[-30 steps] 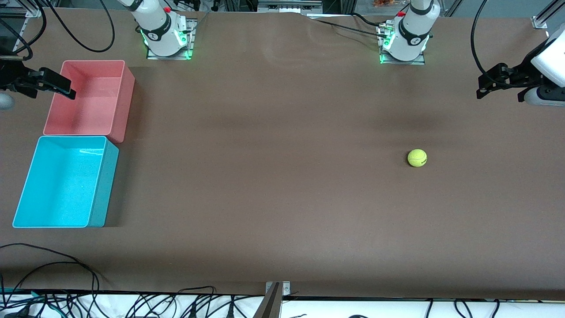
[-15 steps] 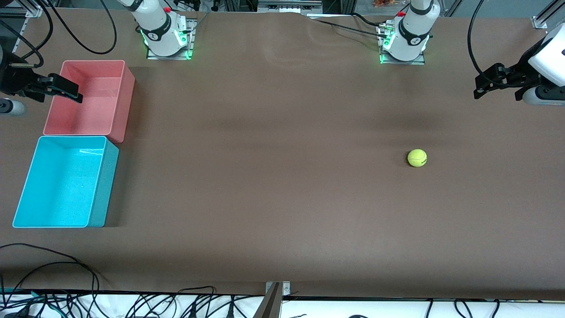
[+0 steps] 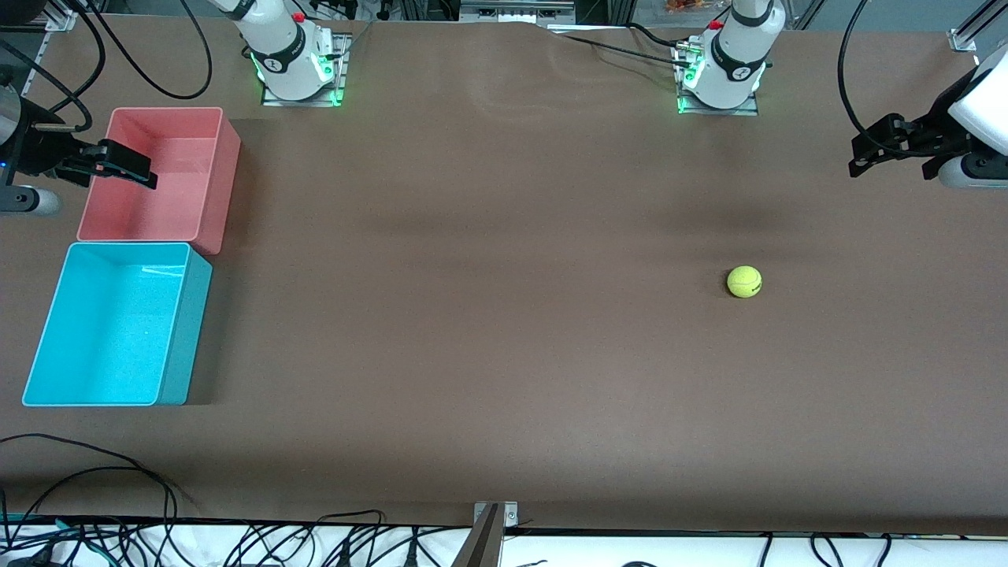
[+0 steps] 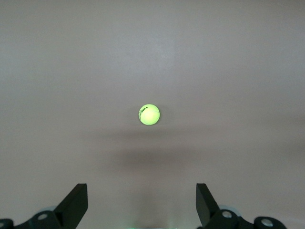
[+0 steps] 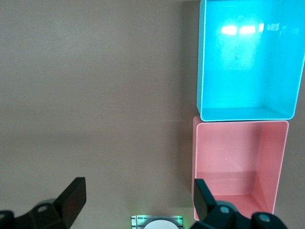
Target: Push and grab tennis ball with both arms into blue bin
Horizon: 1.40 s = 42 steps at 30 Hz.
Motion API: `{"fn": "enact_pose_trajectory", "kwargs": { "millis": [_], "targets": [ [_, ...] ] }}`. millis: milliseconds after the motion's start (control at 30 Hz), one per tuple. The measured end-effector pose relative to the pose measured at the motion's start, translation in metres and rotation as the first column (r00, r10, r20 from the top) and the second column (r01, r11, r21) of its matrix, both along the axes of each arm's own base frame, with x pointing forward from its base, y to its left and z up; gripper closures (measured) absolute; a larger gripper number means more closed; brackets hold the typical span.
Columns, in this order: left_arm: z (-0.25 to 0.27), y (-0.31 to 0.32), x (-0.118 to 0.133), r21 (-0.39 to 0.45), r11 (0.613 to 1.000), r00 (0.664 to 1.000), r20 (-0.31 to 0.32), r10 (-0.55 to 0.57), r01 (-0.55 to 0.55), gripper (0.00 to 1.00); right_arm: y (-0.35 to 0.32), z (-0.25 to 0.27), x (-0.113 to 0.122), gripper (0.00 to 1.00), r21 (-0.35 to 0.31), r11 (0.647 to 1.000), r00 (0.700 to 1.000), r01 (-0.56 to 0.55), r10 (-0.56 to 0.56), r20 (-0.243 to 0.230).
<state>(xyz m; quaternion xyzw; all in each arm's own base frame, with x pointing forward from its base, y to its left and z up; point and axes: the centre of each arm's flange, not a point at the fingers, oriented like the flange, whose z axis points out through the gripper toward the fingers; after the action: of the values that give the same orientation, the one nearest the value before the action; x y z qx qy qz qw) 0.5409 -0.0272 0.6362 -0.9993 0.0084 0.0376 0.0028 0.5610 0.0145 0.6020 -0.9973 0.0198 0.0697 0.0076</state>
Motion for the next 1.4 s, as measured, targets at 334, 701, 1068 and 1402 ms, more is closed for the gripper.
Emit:
{"fn": "enact_pose_trajectory", "kwargs": {
  "millis": [334,701,1068,1402],
  "targets": [
    [-0.063,0.007,0.013,-0.001,1.0,1.0,0.015,0.013,-0.013,0.0,0.0,-0.003,0.001,0.0,-0.002,1.0,1.0,0.009,-0.009,-0.005],
    [-0.158,0.024,0.009,-0.001,0.999,0.999,0.011,0.044,-0.044,0.0,0.0,-0.008,0.004,0.0,-0.003,1.0,1.0,0.01,-0.01,-0.014],
    [-0.203,0.036,0.001,-0.007,0.995,0.994,0.04,-0.098,0.098,0.24,0.001,-0.014,0.007,0.0,-0.005,1.0,1.0,0.011,-0.011,-0.025],
    [-0.226,0.039,-0.01,-0.029,0.938,0.938,0.01,-0.346,0.346,0.75,0.003,-0.016,0.008,0.0,-0.005,1.0,1.0,0.008,-0.008,-0.029]
  ]
}}
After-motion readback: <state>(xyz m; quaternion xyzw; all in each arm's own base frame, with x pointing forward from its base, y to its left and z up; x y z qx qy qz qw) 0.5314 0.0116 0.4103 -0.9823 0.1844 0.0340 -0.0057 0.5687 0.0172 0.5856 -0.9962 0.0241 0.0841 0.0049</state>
